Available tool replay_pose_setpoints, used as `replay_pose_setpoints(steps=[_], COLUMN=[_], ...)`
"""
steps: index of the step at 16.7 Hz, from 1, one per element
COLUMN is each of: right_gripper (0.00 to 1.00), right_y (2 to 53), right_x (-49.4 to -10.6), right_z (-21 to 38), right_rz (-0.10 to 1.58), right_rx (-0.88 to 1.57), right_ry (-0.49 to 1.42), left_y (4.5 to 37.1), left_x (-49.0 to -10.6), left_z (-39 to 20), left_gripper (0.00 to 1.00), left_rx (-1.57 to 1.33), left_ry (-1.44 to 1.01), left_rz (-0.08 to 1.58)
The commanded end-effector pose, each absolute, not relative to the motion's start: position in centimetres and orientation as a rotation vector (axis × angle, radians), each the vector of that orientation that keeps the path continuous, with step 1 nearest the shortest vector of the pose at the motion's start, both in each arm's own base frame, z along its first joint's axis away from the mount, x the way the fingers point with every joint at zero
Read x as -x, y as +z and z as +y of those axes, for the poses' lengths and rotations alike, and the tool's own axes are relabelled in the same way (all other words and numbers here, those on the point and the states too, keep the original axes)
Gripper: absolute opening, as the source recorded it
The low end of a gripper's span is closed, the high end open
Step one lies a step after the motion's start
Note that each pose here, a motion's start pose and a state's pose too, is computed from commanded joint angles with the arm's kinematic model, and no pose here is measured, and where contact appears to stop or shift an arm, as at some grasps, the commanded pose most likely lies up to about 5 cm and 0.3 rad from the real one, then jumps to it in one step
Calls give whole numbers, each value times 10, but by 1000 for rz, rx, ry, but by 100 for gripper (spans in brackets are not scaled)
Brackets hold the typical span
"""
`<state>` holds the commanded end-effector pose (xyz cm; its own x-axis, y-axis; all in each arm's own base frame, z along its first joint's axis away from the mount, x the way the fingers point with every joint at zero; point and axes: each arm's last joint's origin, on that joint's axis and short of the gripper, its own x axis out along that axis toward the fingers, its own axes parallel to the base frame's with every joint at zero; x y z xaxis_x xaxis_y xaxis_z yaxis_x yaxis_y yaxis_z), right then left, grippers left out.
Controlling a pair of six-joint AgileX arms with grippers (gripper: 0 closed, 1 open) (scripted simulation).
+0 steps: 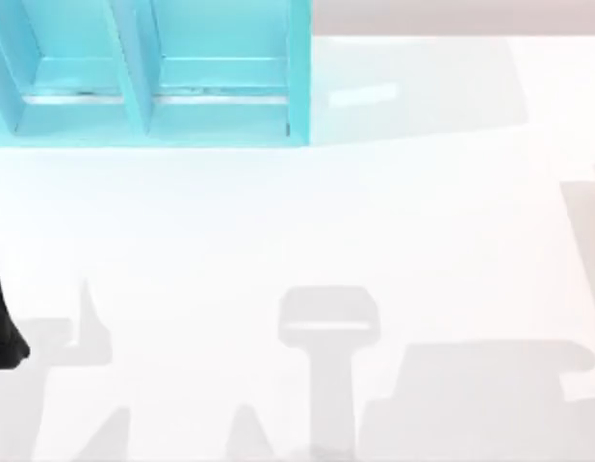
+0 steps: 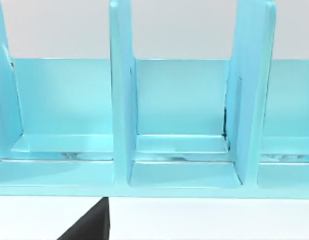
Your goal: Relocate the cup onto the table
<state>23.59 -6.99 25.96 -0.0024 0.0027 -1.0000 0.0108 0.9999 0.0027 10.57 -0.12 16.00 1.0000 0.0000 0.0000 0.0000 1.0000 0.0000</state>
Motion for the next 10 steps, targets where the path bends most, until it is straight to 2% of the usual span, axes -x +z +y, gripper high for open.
replay_pose_setpoints(steps=[4,10], right_gripper=[0,0], right_y=[261,278], right_x=[-245,-309], right_z=[-65,6], right_rz=[1580,1589], right_rx=[-16,-8], right_ry=[-10,-31], left_y=[160,160], left_x=[-106,-106], left_z=[-1,-1], left_gripper=[100,100], left_rx=[0,0], left_ry=[0,0], left_rz=[0,0])
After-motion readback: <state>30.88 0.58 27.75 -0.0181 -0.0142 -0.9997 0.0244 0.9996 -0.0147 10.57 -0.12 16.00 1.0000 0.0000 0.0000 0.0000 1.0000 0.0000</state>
